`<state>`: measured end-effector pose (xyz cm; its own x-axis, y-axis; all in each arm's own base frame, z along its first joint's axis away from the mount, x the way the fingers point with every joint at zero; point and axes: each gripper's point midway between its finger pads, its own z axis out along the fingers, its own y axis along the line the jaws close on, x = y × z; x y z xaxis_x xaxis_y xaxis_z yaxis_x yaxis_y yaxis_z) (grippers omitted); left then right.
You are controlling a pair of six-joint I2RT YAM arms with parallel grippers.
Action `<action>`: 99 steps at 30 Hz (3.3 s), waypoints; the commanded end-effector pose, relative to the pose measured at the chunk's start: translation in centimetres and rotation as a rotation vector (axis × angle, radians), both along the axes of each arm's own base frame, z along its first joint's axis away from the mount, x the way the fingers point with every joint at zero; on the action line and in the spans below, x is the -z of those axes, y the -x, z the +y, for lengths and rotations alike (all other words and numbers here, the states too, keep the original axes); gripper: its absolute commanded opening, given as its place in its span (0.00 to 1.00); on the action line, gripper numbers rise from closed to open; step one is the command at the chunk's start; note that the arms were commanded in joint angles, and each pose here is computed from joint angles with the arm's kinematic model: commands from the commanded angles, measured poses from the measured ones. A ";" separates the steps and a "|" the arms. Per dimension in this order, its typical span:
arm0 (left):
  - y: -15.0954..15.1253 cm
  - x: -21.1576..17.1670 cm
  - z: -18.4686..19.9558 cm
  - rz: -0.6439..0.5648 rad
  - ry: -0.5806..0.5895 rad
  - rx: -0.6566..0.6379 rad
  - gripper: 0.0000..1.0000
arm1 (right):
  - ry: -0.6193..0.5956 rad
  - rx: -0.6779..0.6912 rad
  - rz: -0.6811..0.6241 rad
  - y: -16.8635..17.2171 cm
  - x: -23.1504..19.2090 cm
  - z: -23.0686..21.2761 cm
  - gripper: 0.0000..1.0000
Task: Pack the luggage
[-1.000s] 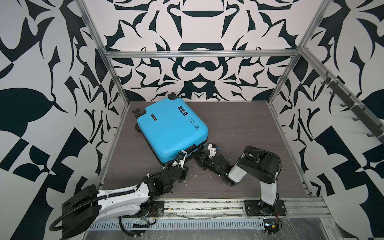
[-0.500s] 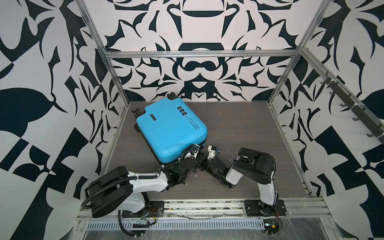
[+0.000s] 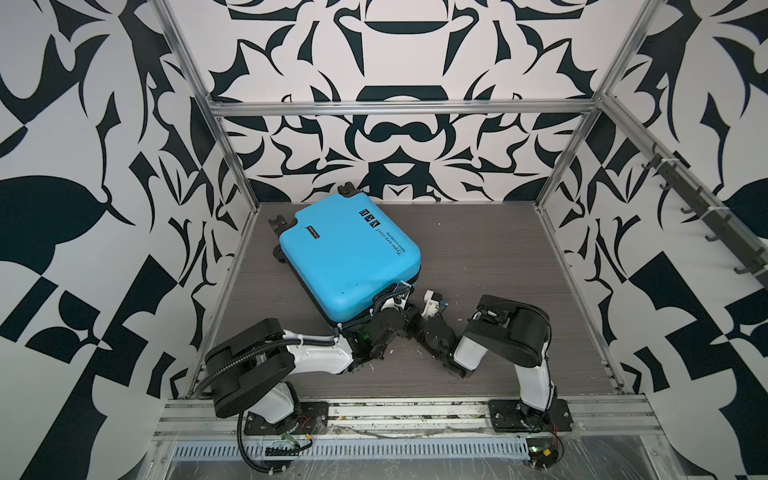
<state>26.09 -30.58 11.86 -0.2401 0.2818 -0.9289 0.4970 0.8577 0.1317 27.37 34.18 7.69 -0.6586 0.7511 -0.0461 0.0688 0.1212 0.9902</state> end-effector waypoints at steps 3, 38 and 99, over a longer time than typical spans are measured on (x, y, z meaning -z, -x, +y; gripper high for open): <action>2.6 -7.9 -6.3 -0.040 0.327 0.233 0.16 | 0.107 -0.222 -0.013 4.0 1.3 2.5 0.06; 2.2 -11.2 17.8 0.267 0.339 -0.349 0.77 | 0.276 -0.197 -0.058 2.3 0.5 -5.8 0.38; -9.2 -3.3 25.1 0.477 0.779 -0.570 0.76 | 0.792 0.004 -0.720 -9.9 -18.9 -13.8 0.70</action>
